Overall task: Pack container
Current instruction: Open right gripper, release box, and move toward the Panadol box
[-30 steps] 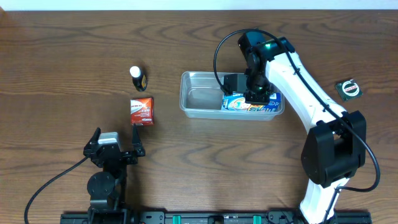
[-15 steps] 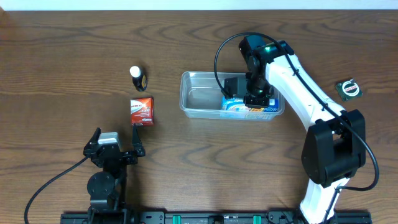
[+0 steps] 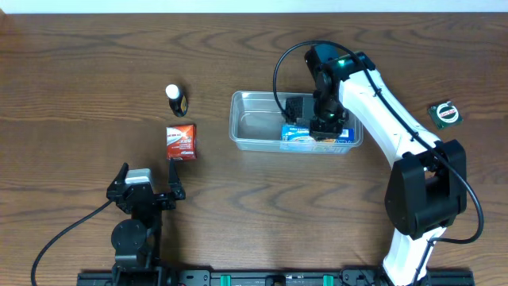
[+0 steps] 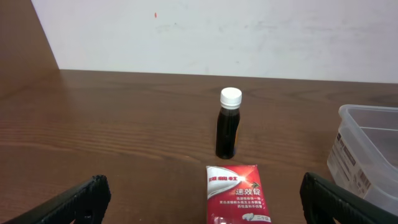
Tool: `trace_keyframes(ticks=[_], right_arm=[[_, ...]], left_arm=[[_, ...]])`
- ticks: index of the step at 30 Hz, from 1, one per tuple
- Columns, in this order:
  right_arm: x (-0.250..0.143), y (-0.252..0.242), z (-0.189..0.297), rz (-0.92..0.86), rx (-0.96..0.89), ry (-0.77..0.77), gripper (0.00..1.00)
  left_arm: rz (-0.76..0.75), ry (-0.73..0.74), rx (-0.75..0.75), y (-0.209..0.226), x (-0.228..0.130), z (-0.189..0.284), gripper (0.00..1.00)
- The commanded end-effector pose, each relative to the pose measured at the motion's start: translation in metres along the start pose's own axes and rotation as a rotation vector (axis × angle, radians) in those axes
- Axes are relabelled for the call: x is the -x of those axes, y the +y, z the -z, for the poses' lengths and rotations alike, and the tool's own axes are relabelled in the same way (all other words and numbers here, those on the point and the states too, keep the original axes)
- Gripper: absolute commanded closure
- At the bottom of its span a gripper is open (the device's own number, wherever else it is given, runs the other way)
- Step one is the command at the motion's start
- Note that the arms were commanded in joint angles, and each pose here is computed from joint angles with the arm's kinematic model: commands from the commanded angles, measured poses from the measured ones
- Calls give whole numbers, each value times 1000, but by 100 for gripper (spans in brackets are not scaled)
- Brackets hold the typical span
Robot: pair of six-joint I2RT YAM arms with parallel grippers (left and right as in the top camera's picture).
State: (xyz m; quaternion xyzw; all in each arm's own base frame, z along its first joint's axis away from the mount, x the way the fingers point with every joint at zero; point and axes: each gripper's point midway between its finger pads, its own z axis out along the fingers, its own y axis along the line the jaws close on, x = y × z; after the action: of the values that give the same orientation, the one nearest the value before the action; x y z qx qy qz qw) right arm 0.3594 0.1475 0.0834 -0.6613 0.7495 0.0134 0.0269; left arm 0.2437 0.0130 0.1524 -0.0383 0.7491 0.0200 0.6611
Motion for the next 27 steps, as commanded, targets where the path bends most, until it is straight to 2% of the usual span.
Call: trace_keyframes(ticks=[1,6,14,21,24,27], right_arm=[[-10,-16,4,-68,-81,49,40],[-16,-39,8,-107,-189,91,39],[-13,-52,18,-194,-238,51,37],[18,-63,54,-319,-260,-133,37],[24,-70,69,-400,-284,-180,44],[27,-81,84,-503,-313,-226,42]], left_arm=[[-19,48,20,4,-20,-3,2],[-20,48,20,4,-20,-3,2],[-20,48,20,4,-20,-3,2],[-19,48,20,4,-20,-3,2],[-19,48,20,4,-20,-3,2],[-19,48,20,4,-20,-3,2]])
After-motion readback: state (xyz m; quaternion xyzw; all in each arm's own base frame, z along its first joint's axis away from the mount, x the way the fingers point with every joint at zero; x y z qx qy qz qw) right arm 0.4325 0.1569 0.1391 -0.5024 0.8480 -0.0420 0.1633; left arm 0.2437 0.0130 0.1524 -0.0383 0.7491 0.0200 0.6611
